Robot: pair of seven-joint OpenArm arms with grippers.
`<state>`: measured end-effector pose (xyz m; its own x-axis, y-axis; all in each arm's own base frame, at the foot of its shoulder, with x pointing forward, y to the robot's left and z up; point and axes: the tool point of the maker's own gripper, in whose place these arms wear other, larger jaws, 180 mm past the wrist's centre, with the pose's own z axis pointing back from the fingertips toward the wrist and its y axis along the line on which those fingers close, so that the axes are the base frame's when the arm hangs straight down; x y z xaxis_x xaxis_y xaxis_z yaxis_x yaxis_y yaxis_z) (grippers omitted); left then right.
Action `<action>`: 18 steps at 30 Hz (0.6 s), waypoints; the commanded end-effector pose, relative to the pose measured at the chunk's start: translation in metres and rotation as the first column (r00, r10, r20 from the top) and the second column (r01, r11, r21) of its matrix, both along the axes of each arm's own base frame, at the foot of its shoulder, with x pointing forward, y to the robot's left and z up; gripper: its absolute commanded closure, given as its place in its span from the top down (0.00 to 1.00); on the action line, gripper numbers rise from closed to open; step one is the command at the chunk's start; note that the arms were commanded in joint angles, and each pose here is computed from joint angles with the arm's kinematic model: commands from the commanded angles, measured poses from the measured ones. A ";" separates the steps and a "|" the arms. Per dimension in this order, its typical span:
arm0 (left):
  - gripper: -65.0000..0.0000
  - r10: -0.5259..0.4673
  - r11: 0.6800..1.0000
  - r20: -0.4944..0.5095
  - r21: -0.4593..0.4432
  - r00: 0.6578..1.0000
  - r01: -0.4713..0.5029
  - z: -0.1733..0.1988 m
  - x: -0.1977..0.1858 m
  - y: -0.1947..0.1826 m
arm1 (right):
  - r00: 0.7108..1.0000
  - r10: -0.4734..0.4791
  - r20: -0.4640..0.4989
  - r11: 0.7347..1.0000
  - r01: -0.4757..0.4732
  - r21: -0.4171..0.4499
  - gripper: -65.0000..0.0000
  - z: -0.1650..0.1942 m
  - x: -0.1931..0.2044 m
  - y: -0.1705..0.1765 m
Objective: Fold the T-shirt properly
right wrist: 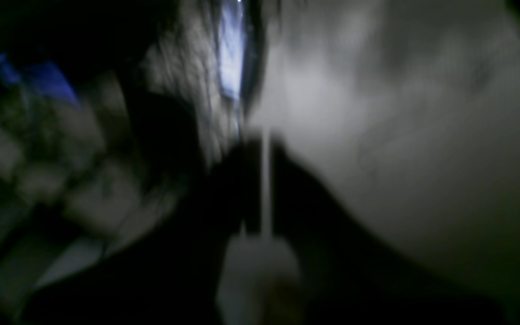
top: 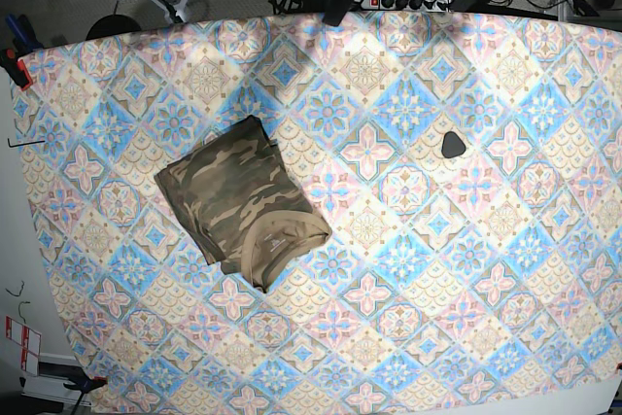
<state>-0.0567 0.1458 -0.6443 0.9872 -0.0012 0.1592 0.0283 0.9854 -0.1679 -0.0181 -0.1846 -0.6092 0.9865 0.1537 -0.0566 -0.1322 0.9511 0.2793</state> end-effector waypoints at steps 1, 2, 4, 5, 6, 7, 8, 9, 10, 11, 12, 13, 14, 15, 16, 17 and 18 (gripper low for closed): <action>0.00 0.004 1.000 -0.024 0.001 1.000 -0.004 -0.002 -0.009 0.002 | 1.000 0.002 -0.003 1.000 -0.002 0.001 0.05 -0.002 -0.001 -0.002; 0.00 0.015 1.000 -0.026 0.002 1.000 -0.015 -0.004 -0.008 0.003 | 1.000 -0.003 -0.009 1.000 0.003 0.012 0.05 -0.005 -0.003 0.002; 0.00 0.037 0.999 -0.025 0.002 0.999 -0.037 -0.006 -0.006 0.003 | 0.999 -0.039 -0.004 0.999 0.039 0.030 0.05 -0.009 -0.002 0.006; 0.00 0.044 0.999 -0.018 0.002 0.999 -0.044 -0.007 -0.003 0.003 | 0.998 -0.064 0.001 0.997 0.064 0.040 0.05 -0.011 -0.001 0.009; 0.00 0.051 0.999 -0.013 0.004 0.999 -0.051 -0.006 -0.002 0.004 | 0.996 -0.085 0.008 0.995 0.085 0.056 0.05 -0.013 0.000 0.014; 0.00 0.050 0.999 0.029 0.004 0.998 -0.050 -0.007 0.015 0.006 | 0.995 -0.104 0.012 0.992 0.103 0.075 0.05 -0.015 0.000 0.020; 0.00 0.038 0.999 0.055 0.004 0.998 -0.038 -0.007 0.027 0.007 | 0.993 -0.118 0.009 0.988 0.117 0.098 0.05 -0.017 -0.001 0.028; 0.00 0.023 1.000 0.063 0.008 0.998 -0.024 -0.007 0.032 0.009 | 0.991 -0.134 0.002 0.984 0.133 0.121 0.05 -0.019 -0.002 0.036; 0.00 0.009 1.000 0.068 0.016 0.998 -0.010 -0.007 0.036 0.011 | 0.989 -0.147 -0.006 0.979 0.147 0.140 0.05 -0.020 -0.003 0.043; 0.00 -0.018 0.998 0.070 0.053 0.997 0.015 -0.008 0.038 0.022 | 0.986 -0.169 -0.010 0.977 0.169 0.129 0.05 -0.024 -0.005 0.046; 0.00 -0.060 0.994 0.070 0.096 0.996 0.053 -0.008 0.039 0.032 | 0.981 -0.194 -0.009 0.976 0.194 0.100 0.05 -0.028 -0.006 0.046; 0.00 -0.100 0.987 0.068 0.135 0.993 0.090 -0.008 0.039 0.041 | 0.976 -0.216 -0.005 0.974 0.216 0.075 0.05 -0.032 -0.007 0.045; 0.00 -0.144 0.975 0.064 0.181 0.988 0.130 -0.008 0.039 0.050 | 0.972 -0.235 0.003 0.971 0.235 0.046 0.05 -0.036 -0.008 0.044; 0.00 -0.183 0.959 0.061 0.231 0.981 0.165 -0.007 0.041 0.061 | 0.967 -0.254 0.015 0.967 0.254 0.014 0.05 -0.039 -0.007 0.042; 0.00 -0.217 0.941 0.056 0.276 0.975 0.194 -0.006 0.042 0.073 | 0.963 -0.267 0.026 0.963 0.268 -0.009 0.05 -0.042 -0.006 0.041; 0.00 -0.244 0.926 0.053 0.309 0.968 0.216 -0.005 0.044 0.080 | 0.960 -0.277 0.035 0.960 0.278 -0.033 0.05 -0.044 -0.005 0.039; 0.00 -0.271 0.909 0.056 0.344 0.961 0.236 -0.004 0.050 0.086 | 0.957 -0.285 0.045 0.956 0.288 -0.061 0.05 -0.046 -0.004 0.037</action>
